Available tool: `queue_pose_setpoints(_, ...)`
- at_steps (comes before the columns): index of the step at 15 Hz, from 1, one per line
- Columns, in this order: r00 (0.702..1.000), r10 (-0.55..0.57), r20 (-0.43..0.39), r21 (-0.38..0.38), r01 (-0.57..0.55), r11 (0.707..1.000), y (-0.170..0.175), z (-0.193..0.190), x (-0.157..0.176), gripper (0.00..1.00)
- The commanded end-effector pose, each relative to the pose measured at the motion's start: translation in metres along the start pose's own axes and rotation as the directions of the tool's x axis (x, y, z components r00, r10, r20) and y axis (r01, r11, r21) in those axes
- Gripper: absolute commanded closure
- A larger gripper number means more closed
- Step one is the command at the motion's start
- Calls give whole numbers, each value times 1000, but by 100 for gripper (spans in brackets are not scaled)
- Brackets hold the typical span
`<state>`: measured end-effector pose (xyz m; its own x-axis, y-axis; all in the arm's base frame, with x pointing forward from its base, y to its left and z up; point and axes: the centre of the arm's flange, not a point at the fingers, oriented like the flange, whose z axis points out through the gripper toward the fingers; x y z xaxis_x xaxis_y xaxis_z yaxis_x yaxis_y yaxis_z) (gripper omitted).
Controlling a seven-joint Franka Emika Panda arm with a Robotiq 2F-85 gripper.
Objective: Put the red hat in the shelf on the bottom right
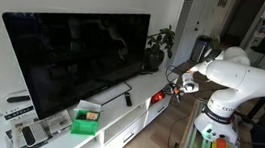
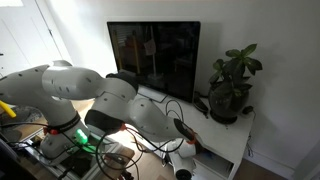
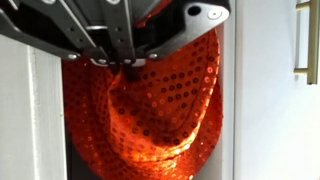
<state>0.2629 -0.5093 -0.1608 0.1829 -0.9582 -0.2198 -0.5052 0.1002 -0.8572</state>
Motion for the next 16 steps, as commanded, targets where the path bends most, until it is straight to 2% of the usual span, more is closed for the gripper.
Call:
queue_pose_setpoints(1,999,0,-35,85,3,996,-18,31,26,97)
queue_pose_setpoints(3,999,3,-40,87,1,996,-18,31,25,70)
queue_pose_setpoints(5,999,11,-40,86,-7,996,-16,31,25,60)
queue_pose_setpoints(14,999,-13,-38,51,15,999,-11,25,22,5)
queue_pose_setpoints(16,999,-23,-41,44,25,999,-10,24,21,1)
